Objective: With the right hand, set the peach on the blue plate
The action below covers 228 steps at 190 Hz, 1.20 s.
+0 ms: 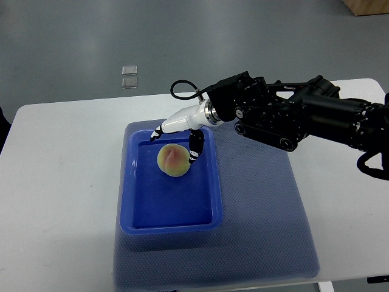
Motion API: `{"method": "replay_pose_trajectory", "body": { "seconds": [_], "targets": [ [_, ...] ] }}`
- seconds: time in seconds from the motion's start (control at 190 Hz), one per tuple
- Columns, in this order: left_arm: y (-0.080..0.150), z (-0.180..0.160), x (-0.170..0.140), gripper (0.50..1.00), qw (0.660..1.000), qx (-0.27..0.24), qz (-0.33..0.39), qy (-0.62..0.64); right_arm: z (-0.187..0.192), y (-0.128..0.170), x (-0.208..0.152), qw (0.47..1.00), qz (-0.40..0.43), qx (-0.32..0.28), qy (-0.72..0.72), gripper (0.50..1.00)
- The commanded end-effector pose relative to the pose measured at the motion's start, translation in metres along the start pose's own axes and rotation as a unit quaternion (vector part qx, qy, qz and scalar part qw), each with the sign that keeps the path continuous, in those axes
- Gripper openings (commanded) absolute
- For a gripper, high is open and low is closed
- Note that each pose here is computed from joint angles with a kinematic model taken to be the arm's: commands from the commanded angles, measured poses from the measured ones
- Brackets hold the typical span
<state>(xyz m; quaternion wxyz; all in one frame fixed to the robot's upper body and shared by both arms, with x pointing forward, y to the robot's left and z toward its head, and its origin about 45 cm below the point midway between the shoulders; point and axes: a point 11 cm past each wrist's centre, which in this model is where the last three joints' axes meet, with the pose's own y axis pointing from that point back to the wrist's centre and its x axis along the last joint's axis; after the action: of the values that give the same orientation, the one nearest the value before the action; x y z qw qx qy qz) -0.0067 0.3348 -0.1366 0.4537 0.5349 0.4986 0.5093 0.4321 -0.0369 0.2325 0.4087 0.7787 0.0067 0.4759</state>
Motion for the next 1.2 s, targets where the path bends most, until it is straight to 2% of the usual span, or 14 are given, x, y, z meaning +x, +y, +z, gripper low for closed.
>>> {"method": "replay_pose_trajectory", "body": {
  "seconds": [0.0,0.336,0.609,0.688,0.751,0.757,0.767,0.851,0.856,0.893,0.988,0.993,1.025,1.193],
  "targets": [
    [0.000,0.000,0.000,1.000,1.000,0.000,0.000,0.000,0.000,0.000,0.002,1.000,0.003,0.001,-0.001,0.928],
    [0.000,0.000,0.000,1.000,1.000,0.000,0.000,0.000,-0.004,0.019,0.045,0.993,0.069,0.030,-0.086,0.928],
    [0.000,0.000,0.000,1.000,1.000,0.000,0.000,0.000,0.055,0.081,0.084,0.935,0.223,0.045,-0.271,0.924],
    [0.000,0.000,0.000,1.000,1.000,0.000,0.001,0.000,0.110,0.109,0.062,0.862,0.304,0.022,-0.405,0.924],
    [0.000,0.000,0.000,1.000,1.000,0.000,0.001,0.000,0.115,0.111,0.060,0.855,0.311,0.020,-0.416,0.921],
    [0.000,0.000,0.000,1.000,1.000,0.000,0.000,0.000,0.135,0.119,0.045,0.813,0.343,0.009,-0.471,0.923],
    [0.000,0.001,0.000,1.000,1.000,-0.001,0.001,0.000,0.140,0.120,0.041,0.803,0.350,0.007,-0.483,0.924],
    [0.000,0.001,0.000,1.000,1.000,-0.001,0.001,0.000,0.152,0.125,0.030,0.775,0.369,0.002,-0.513,0.924],
    [0.000,0.000,0.000,1.000,1.000,0.000,0.001,0.000,0.170,0.132,0.012,0.726,0.400,-0.009,-0.558,0.921],
    [0.000,0.000,0.000,1.000,1.000,0.000,-0.001,0.000,0.181,0.136,0.002,0.693,0.422,-0.016,-0.585,0.921],
    [0.000,0.000,0.000,1.000,1.000,0.000,-0.001,0.000,0.191,0.140,-0.011,0.652,0.445,-0.026,-0.614,0.921],
    [0.000,0.000,0.000,1.000,1.000,0.000,0.000,0.000,0.202,0.143,-0.028,0.607,0.461,-0.032,-0.646,0.923],
    [0.000,0.000,0.000,1.000,1.000,0.000,0.000,0.000,0.207,0.143,-0.040,0.584,0.466,-0.036,-0.663,0.923],
    [0.000,0.000,0.000,1.000,1.000,0.000,-0.001,0.000,0.213,0.139,-0.075,0.523,0.468,-0.039,-0.712,0.924]
  ]
}}
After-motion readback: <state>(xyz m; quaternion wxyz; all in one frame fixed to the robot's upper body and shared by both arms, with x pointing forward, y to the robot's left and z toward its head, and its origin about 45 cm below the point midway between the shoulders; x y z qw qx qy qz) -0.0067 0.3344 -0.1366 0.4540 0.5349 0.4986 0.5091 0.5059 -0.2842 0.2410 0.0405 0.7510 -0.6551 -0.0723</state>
